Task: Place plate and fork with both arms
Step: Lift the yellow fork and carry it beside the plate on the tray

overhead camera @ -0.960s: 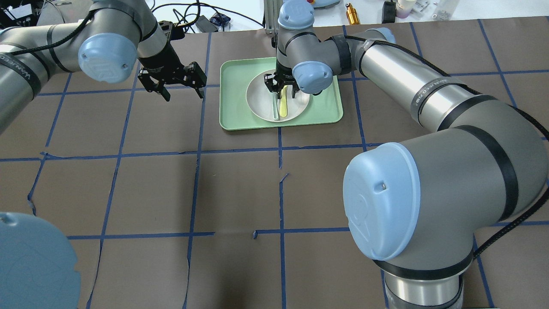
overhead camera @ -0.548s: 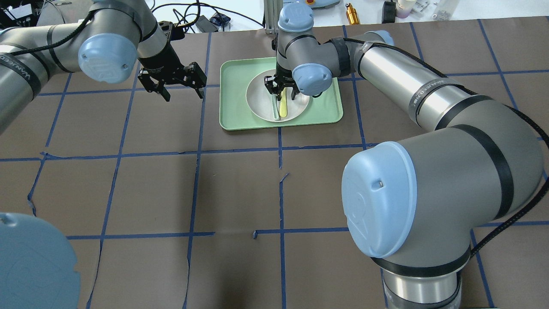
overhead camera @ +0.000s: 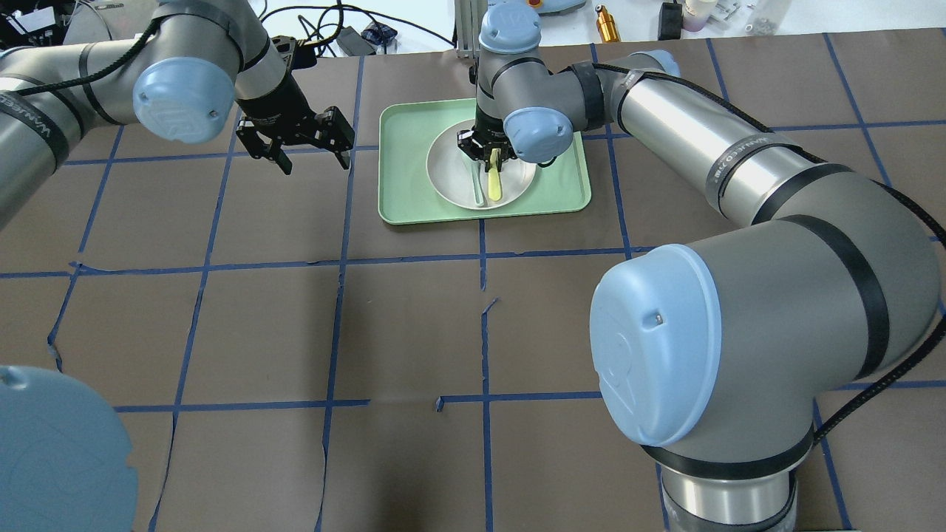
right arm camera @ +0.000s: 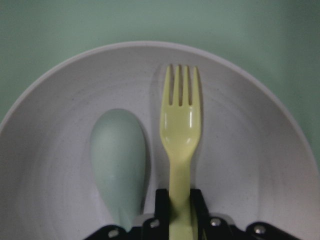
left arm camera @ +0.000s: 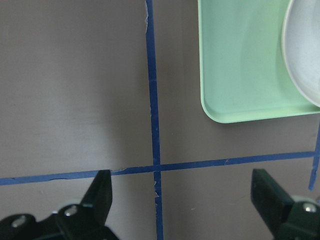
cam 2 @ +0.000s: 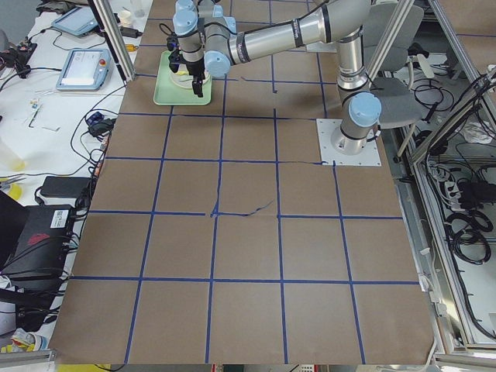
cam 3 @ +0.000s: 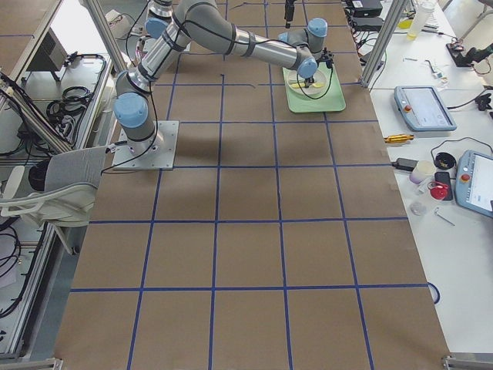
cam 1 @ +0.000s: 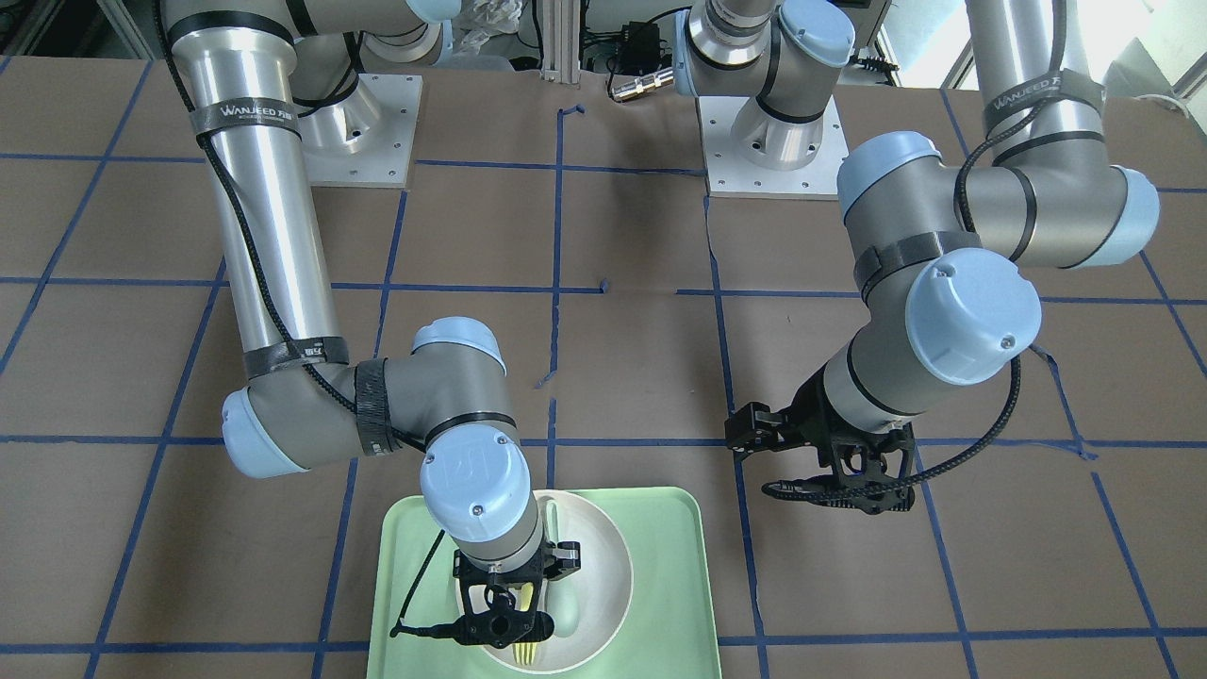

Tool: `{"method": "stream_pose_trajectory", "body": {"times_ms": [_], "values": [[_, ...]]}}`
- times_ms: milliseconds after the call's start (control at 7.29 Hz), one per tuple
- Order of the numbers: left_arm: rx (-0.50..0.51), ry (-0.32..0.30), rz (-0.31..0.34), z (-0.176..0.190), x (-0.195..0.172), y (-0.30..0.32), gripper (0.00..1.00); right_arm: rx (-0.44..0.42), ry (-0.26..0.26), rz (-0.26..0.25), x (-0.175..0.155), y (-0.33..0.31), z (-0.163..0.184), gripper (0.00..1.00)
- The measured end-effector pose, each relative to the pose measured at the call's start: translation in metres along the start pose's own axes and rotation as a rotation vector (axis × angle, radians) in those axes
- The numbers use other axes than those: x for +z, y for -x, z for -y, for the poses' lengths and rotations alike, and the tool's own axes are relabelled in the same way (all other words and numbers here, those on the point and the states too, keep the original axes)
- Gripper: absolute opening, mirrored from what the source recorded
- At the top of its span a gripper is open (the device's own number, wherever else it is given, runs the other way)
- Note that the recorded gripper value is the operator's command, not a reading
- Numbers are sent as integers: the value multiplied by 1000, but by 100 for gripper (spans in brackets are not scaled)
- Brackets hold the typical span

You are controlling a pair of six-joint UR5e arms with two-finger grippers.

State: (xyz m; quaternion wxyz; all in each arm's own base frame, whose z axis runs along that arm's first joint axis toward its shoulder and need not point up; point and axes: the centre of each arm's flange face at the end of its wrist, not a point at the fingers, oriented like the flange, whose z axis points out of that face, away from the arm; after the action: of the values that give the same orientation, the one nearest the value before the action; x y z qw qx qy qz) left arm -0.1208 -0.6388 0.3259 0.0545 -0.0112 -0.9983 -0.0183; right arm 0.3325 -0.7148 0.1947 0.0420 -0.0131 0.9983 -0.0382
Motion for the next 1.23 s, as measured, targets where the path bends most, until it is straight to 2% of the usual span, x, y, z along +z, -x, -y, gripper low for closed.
{"method": "stream_pose_trajectory", "body": {"times_ms": [411,685,823,1097,1234], "values": [[-1,-8,2,0,-3,1,100,27,-55,7,-46,-3,3,0],[-9,-18,0,-1,-10,5,100,36,-93,1,-80,-56,19,0],[-11,-20,0,-1,-11,6,100,7,-81,-13,-78,-90,22,0],[-13,-14,0,-2,-11,7,100,-39,-11,-38,-42,-117,9,0],[-14,-10,0,-3,-10,6,100,-49,1,-39,-26,-121,8,0]]}}
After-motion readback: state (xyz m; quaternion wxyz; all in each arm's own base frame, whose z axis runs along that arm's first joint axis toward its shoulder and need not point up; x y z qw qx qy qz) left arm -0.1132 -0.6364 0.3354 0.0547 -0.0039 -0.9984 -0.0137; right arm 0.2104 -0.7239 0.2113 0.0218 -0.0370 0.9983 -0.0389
